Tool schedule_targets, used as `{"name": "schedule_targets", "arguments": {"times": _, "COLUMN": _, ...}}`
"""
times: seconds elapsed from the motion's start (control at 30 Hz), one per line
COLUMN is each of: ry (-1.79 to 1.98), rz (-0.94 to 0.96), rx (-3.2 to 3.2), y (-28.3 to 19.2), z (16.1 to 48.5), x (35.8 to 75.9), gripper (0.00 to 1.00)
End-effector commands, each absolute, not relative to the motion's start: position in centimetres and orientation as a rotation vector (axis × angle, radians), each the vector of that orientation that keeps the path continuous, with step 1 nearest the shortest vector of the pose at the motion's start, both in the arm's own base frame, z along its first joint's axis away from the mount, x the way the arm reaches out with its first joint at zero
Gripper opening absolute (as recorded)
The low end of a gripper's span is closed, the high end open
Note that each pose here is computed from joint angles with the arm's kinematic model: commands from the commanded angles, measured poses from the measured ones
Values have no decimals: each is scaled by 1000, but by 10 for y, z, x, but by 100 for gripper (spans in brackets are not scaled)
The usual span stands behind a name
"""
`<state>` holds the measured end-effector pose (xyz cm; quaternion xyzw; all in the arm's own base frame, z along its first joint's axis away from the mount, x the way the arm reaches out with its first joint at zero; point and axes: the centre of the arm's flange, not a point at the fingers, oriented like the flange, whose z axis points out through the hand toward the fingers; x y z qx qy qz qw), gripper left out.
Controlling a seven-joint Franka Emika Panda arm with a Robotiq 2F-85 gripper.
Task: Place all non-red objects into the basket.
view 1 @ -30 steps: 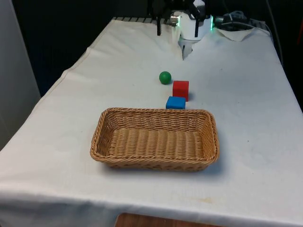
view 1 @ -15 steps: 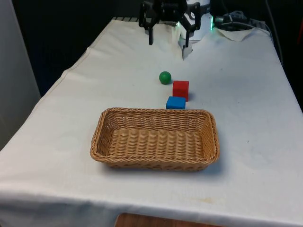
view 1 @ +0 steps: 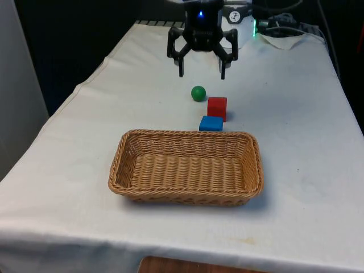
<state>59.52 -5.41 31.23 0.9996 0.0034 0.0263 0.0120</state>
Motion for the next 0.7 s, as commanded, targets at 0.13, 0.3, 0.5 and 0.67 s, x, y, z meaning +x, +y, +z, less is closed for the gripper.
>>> {"name": "schedule_targets", "arguments": {"times": 0.13, "ry": 33, "rz": 104, "rx": 3121, "y": -53, "z": 296, "x": 595, "gripper": 100}}
{"name": "schedule_targets", "arguments": {"times": 0.3, "ry": 33, "rz": 84, "rx": 3110, "y": -53, "z": 283, "x": 596, "gripper": 100}}
{"name": "schedule_targets", "arguments": {"times": 0.5, "ry": 28, "rz": 84, "rx": 3126, "y": -47, "z": 267, "x": 597, "gripper": 100}}
{"name": "schedule_targets", "arguments": {"times": 0.67, "ry": 19, "rz": 73, "rx": 3134, "y": -43, "z": 258, "x": 598, "gripper": 100}}
